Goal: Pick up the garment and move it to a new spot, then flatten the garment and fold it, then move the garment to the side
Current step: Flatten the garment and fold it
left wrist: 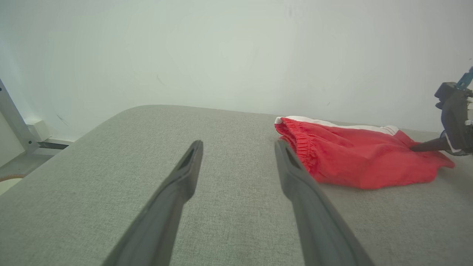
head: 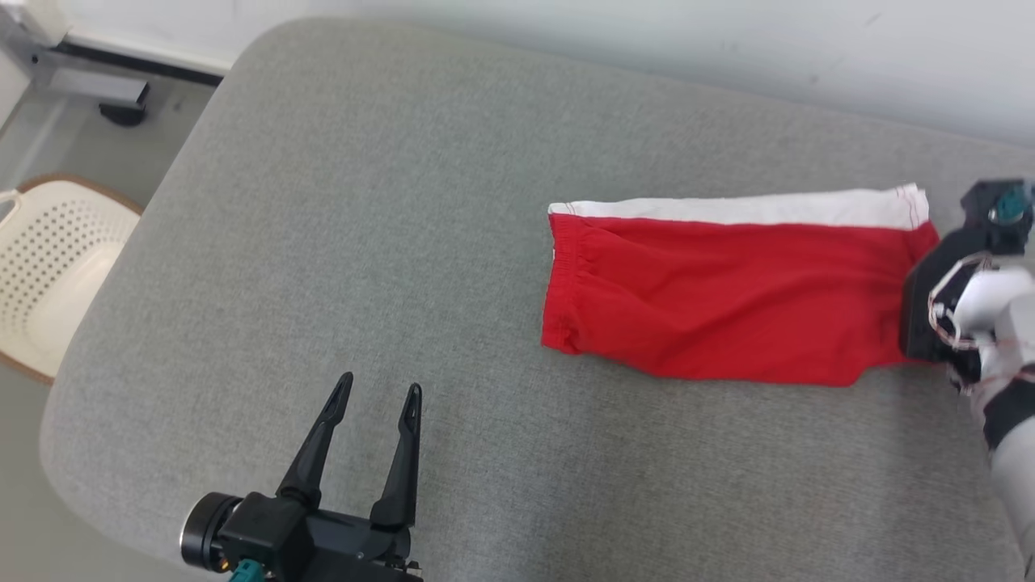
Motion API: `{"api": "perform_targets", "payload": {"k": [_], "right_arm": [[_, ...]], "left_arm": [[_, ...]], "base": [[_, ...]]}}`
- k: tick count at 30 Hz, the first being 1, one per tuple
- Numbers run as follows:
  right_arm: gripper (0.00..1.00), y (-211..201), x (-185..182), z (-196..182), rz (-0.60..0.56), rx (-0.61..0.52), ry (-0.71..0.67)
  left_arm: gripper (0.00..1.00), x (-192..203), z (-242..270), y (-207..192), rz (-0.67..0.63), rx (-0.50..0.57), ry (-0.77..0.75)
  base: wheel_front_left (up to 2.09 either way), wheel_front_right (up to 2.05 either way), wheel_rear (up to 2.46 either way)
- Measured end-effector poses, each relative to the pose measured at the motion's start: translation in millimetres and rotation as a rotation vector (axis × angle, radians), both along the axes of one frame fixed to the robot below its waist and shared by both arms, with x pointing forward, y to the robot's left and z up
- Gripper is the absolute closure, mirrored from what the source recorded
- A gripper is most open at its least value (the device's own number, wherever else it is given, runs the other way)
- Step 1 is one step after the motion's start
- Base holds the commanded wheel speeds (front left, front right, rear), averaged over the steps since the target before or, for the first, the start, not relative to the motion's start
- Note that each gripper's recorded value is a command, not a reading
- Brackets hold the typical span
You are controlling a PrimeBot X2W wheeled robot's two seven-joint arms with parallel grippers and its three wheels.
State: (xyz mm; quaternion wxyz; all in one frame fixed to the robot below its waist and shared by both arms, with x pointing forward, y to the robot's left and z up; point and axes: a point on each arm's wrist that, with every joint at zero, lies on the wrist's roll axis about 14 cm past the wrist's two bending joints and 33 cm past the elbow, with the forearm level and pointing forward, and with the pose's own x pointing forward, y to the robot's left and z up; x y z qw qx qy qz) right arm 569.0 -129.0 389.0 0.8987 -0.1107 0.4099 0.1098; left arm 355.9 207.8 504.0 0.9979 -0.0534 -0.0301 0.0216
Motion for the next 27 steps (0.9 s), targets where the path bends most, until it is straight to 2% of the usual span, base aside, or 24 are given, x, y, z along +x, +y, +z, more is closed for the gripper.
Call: {"api": "perform_targets", "payload": {"k": [9, 13, 17, 22, 27], "right_arm": [[1.0, -42, -35, 7, -0.072, -0.012, -0.04], [1.0, -41, -38, 25, -0.076, 0.006, -0.093], [1.0, -11, -38, 50, -0.016, 0.043, -0.158], [1.0, 48, -41, 92, 0.123, 0.1, -0.248], [1.0, 105, -54, 112, 0.263, 0.143, -0.25]], "left_arm": [[0.0, -8, 9, -6, -0.018, -0.007, -0.031], [0.0, -10, 11, -11, -0.034, -0.012, -0.036], [0.0, -13, 15, -15, -0.047, -0.017, -0.044], [0.0, -20, 21, -11, -0.033, -0.022, -0.064], [0.0, -25, 22, -6, -0.015, -0.024, -0.066]], "base": [[0.0, 0.0, 0.0], [0.0, 0.0, 0.0], [0.0, 0.0, 0.0], [0.0, 0.0, 0.0], [0.0, 0.0, 0.0]]}}
